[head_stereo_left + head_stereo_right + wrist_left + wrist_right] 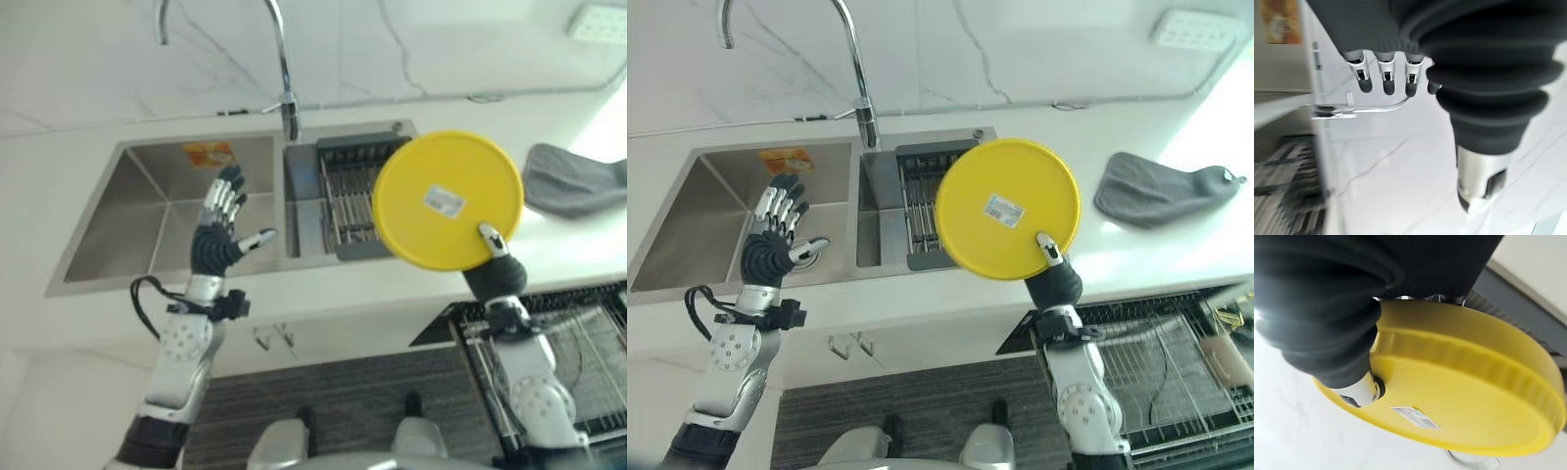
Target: Place the dishes in the dishwasher.
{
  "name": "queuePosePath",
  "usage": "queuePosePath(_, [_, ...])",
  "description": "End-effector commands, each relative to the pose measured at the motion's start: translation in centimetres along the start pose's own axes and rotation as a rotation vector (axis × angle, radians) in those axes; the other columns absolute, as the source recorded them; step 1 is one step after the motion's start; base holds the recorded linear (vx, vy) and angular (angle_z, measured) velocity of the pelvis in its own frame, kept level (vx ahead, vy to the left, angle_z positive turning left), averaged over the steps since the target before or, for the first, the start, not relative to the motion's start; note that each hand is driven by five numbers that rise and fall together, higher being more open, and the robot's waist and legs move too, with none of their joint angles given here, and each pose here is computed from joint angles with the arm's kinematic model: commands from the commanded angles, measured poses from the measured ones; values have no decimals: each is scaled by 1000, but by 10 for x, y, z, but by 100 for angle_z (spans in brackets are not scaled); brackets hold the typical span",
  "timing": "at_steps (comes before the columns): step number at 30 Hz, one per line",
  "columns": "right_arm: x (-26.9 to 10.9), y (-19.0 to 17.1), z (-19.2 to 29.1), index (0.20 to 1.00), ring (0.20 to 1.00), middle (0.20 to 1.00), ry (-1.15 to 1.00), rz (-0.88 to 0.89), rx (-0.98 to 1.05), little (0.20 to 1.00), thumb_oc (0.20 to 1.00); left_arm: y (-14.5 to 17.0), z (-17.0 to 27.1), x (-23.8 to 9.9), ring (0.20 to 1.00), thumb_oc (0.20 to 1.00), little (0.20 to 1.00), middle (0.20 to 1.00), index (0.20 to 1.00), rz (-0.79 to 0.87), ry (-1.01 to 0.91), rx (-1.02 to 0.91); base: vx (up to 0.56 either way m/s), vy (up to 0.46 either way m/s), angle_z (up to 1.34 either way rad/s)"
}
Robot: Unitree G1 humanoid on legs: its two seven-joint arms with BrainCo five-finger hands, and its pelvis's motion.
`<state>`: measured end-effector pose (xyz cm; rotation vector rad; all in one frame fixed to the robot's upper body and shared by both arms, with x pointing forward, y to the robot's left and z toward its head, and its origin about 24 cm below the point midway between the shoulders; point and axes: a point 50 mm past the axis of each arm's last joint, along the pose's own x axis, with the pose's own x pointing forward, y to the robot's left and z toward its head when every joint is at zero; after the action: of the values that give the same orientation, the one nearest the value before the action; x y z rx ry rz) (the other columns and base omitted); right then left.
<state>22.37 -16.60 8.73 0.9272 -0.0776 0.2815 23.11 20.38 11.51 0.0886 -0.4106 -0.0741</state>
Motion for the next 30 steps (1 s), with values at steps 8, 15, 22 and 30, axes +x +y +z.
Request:
queuePosePath(8, [31, 28, 51, 200, 200, 200, -201, 194, -40, 200, 200, -8, 39, 11, 1000, 1000, 1000, 1000, 1000, -1, -203, 17, -64, 98, -42])
queuePosePath(15, [25, 30, 30, 200, 200, 200, -191, 181, 59, 200, 200, -14, 43, 20, 1000, 1000, 1000, 1000, 1000, -51, -208, 89, -88, -413, -49])
queuePosePath(22, [30, 30, 32, 200, 200, 200, -148, 192, 50, 200, 200, -15, 39, 15, 1000, 1000, 1000, 1000, 1000, -24, -195, 70, -163, -778, -41])
queuePosePath(30, [25, 28, 37, 200, 200, 200, -159, 197, 5, 200, 200, -17, 32, 1, 1000, 1000, 1000, 1000, 1000, -18, -183, 62, -56, -303, -16])
